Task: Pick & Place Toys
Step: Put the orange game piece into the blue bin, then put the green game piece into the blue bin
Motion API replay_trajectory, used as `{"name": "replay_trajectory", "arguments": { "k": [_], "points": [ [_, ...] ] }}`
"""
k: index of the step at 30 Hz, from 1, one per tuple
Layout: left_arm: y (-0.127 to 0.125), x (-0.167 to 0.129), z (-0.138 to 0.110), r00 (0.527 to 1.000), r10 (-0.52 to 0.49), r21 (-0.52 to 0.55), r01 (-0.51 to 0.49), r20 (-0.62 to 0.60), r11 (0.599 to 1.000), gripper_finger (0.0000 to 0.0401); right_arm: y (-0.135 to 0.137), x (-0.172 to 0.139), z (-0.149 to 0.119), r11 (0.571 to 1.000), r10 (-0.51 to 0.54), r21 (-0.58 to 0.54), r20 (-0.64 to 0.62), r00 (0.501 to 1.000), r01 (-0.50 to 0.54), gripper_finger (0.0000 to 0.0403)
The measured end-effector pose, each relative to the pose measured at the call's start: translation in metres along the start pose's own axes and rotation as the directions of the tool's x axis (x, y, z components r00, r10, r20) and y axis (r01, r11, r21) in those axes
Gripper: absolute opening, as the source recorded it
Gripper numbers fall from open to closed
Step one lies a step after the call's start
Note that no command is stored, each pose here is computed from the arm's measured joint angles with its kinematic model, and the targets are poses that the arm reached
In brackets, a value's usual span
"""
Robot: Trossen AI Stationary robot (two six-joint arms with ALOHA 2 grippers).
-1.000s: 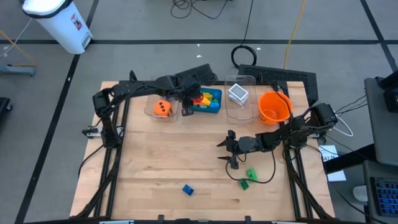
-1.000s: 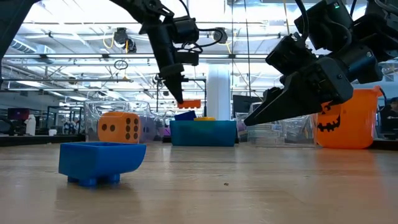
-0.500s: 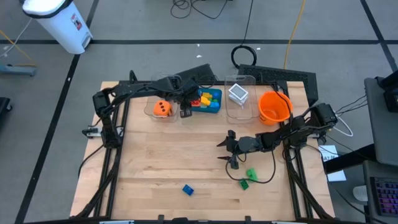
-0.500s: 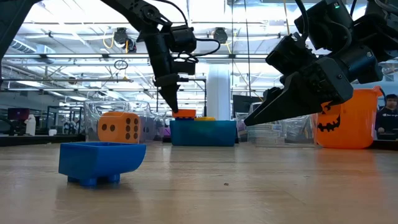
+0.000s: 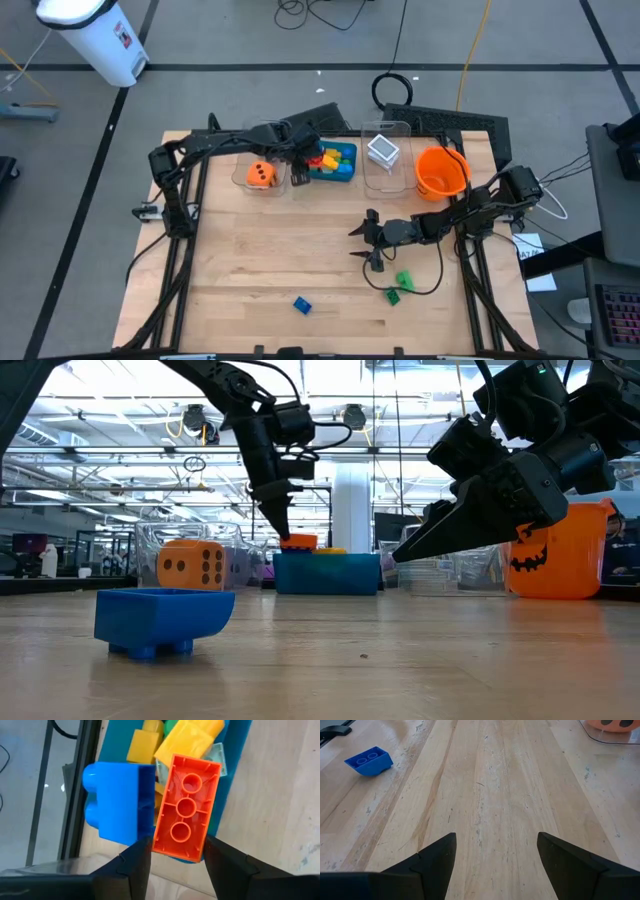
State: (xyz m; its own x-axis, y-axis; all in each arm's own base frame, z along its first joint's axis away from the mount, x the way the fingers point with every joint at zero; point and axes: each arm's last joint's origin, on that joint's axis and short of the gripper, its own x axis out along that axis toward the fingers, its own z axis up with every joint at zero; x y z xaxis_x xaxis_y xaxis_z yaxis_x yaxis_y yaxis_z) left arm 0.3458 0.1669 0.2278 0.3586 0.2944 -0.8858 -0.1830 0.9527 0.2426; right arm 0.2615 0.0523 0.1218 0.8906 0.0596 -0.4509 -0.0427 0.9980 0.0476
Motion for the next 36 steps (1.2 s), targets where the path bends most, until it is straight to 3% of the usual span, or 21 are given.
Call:
{"name": "replay_trajectory", "arguments": {
  "k": [8, 19, 25, 31, 36],
  "points": [
    [-0.001, 0.0, 0.0, 1.0, -0.014, -0.001, 0.014, 0.007, 1.0, 0.0183, 0.0, 0.0, 0.0, 1.0, 0.0, 0.0, 0.0, 1.0, 0.0, 0.027],
    [-0.001, 0.0, 0.0, 1.0, -0.014, -0.011, 0.014, 0.007, 1.0, 0.0236, 0.0, 0.0, 0.0, 1.0, 0.0, 0.0, 0.0, 1.0, 0.0, 0.027],
    [0.0, -0.001, 0.001, 1.0, -0.011, -0.004, 0.011, 0.016, 1.0, 0.0234, 0.0, 0.0, 0.0, 1.0, 0.0, 0.0, -0.001, 1.0, 0.0, 0.027],
    [0.001, -0.023, 0.0, 0.999, 0.001, -0.001, -0.001, 0.035, 1.0, 0.0228, 0.0, 0.0, 0.0, 1.0, 0.0, 0.0, -0.001, 1.0, 0.0, 0.027],
    [0.002, -0.068, -0.004, 0.994, 0.021, -0.044, -0.017, 0.107, 0.999, 0.023, 0.0, 0.0, 0.0, 1.0, 0.0, 0.0, -0.002, 1.0, 0.0, 0.027]
  ]
}}
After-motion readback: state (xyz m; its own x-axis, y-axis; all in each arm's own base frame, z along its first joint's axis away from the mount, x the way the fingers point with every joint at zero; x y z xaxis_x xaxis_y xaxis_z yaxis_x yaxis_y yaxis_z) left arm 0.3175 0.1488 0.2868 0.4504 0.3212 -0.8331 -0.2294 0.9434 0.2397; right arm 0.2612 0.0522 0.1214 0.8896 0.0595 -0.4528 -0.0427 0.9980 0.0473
